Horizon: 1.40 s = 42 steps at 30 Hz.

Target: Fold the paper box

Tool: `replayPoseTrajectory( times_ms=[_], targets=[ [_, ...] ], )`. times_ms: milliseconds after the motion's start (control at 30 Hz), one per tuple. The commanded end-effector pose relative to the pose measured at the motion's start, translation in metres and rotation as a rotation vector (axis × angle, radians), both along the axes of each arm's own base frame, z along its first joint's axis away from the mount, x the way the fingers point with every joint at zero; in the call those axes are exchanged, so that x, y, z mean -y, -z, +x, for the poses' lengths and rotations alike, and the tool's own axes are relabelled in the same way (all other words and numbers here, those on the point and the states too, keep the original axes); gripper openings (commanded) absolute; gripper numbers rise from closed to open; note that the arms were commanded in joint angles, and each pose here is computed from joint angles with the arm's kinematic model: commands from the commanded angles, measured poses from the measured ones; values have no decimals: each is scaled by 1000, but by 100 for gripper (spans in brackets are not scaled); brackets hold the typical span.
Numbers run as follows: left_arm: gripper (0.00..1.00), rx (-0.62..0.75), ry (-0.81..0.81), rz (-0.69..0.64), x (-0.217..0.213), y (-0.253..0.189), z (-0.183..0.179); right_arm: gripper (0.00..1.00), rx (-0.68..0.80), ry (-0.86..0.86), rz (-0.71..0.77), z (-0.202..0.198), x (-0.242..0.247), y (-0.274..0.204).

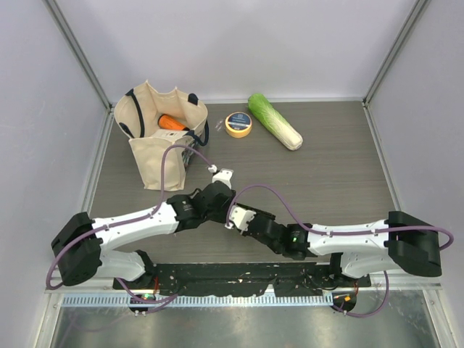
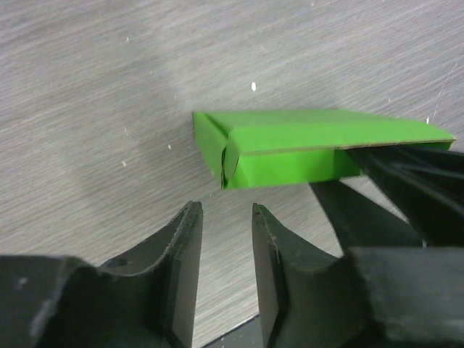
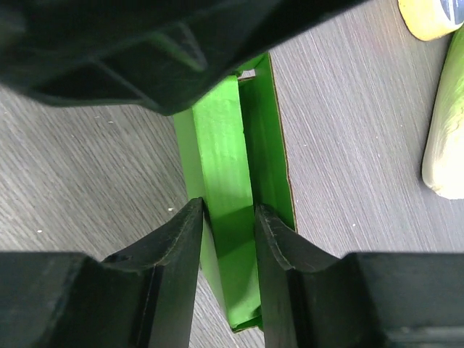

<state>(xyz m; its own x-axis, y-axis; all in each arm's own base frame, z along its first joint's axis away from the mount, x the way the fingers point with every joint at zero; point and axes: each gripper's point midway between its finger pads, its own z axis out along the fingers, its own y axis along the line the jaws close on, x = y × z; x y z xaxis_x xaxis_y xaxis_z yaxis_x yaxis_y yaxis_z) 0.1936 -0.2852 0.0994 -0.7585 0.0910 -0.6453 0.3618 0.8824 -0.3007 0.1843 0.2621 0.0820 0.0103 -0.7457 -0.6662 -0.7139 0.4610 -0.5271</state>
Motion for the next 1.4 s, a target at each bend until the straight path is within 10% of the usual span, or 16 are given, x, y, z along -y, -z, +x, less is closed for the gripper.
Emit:
replayPoseTrajectory(
  times_ms=[0,367,867,1367],
  targets=[
    [42,-26,-1,-30,-15,-9,-5,33,45,20,-1,8,-1,0],
    [53,-50,-17,-245,-32,-52,17,29,-16,-9,65,9,-8,1],
    [48,-9,38,-92,0,-41,69,27,-149,-20,127,24,-14,1],
    [18,-9,67,-29,12,-26,83,26,-159,-11,125,27,-14,1]
  ],
)
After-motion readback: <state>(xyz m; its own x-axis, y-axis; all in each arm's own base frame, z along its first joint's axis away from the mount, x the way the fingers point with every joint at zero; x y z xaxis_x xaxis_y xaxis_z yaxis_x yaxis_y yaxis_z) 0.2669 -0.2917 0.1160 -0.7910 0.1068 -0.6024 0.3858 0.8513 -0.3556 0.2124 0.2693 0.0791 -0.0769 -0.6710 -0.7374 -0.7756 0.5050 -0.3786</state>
